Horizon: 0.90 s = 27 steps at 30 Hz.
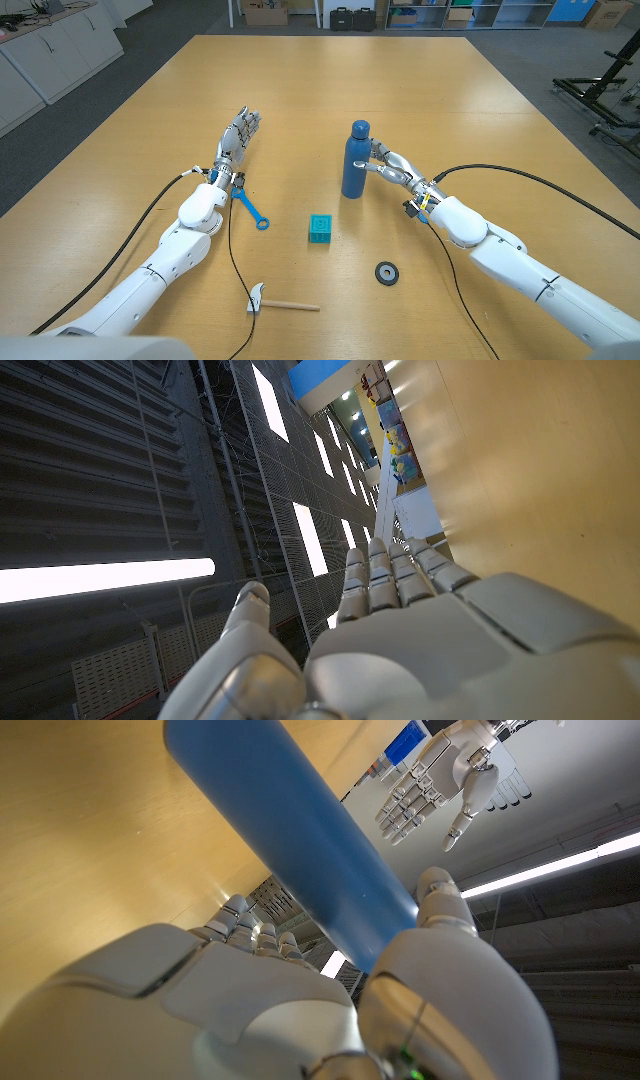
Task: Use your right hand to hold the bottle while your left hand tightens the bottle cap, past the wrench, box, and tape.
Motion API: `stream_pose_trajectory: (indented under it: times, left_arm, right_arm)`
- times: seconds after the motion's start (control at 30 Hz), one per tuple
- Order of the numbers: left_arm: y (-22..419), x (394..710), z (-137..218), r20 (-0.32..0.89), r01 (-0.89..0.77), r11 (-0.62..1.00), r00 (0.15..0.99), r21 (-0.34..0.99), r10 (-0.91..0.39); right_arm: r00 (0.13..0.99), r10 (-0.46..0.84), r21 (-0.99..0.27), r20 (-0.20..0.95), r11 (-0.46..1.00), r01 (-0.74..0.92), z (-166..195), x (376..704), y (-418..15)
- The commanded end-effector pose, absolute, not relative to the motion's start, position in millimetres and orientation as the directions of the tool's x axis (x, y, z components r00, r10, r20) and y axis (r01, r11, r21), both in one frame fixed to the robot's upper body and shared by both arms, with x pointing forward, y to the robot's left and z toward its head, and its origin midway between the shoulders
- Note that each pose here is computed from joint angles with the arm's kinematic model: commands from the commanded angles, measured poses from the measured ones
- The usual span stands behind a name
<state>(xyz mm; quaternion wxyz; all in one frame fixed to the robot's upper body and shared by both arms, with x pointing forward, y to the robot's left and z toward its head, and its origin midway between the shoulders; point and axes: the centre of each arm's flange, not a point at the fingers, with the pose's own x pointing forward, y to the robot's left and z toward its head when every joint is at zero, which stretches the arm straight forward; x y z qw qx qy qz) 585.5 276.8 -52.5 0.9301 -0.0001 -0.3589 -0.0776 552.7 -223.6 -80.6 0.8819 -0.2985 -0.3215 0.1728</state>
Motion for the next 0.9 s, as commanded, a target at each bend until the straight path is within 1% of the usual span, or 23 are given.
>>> stream_pose_trajectory:
  times: [0.03, 0.57, 0.9]
  left_arm:
    - [276.2, 582.8, -53.7, 0.664, 0.137, 0.989, 0.734, 0.060, -0.142]
    - [275.6, 581.0, -59.2, 0.657, 0.131, 0.990, 0.741, 0.056, -0.135]
    - [272.8, 584.4, -62.0, 0.651, 0.139, 0.989, 0.747, 0.049, -0.138]
  right_arm:
    - [0.735, 0.514, -0.639, 0.443, 0.755, -0.144, -87.5, 563.7, -218.9]
    - [0.745, 0.516, -0.632, 0.423, 0.757, -0.165, -103.2, 570.4, -215.7]
    - [0.744, 0.529, -0.642, 0.408, 0.746, -0.178, -106.3, 576.2, -208.8]
